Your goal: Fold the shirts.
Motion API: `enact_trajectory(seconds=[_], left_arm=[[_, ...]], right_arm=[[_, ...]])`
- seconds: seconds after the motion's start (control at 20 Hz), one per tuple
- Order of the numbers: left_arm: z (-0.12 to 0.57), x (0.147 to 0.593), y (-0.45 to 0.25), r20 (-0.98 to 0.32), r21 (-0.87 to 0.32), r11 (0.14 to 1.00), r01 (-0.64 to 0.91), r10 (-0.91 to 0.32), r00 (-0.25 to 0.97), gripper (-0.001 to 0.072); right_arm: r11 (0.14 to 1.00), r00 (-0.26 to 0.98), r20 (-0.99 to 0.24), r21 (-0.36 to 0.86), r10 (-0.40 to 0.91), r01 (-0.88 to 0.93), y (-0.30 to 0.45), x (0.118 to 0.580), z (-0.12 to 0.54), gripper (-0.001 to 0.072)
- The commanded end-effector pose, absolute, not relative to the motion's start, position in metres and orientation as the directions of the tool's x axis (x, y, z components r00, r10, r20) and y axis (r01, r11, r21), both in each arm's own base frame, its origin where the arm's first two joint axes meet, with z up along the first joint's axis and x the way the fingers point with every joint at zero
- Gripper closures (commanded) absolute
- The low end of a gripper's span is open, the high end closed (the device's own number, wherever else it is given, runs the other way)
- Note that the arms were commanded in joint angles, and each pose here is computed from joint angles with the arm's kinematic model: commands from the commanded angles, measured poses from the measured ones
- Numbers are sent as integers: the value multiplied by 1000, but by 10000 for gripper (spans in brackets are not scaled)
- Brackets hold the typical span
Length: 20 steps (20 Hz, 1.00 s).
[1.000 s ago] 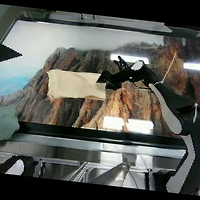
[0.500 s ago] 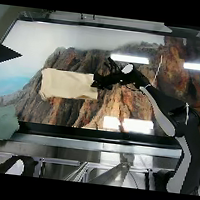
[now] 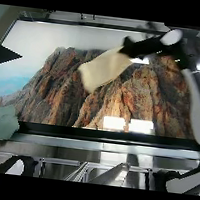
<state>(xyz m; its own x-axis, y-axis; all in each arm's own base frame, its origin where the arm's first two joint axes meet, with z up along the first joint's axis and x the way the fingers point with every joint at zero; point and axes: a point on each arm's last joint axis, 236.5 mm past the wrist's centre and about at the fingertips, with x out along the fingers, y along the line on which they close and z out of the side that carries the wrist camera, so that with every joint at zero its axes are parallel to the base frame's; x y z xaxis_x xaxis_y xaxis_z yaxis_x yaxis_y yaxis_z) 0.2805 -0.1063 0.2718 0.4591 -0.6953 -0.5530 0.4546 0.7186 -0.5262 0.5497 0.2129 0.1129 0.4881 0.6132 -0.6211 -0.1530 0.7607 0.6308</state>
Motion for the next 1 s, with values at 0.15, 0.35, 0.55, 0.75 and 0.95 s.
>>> enact_trajectory(seconds=[0.15,0.35,0.55,0.75,0.95], left_arm=[[271,279,-106,-557,-528,717,455,-696,453,692],[271,279,-106,-557,-528,717,455,-697,452,692],[272,282,-106,-551,-526,720,452,-694,464,693],[273,283,-106,-548,-526,721,451,-693,468,692],[273,283,-106,-548,-526,721,451,-693,469,692]], right_arm=[[821,712,-679,502,180,271,-89,499,213,696],[722,737,-676,512,5,465,-207,454,220,696],[670,717,-693,498,-74,551,-265,426,209,696],[666,685,-724,472,-82,578,-287,413,192,696],[698,744,-650,460,-156,549,-301,422,222,696]])
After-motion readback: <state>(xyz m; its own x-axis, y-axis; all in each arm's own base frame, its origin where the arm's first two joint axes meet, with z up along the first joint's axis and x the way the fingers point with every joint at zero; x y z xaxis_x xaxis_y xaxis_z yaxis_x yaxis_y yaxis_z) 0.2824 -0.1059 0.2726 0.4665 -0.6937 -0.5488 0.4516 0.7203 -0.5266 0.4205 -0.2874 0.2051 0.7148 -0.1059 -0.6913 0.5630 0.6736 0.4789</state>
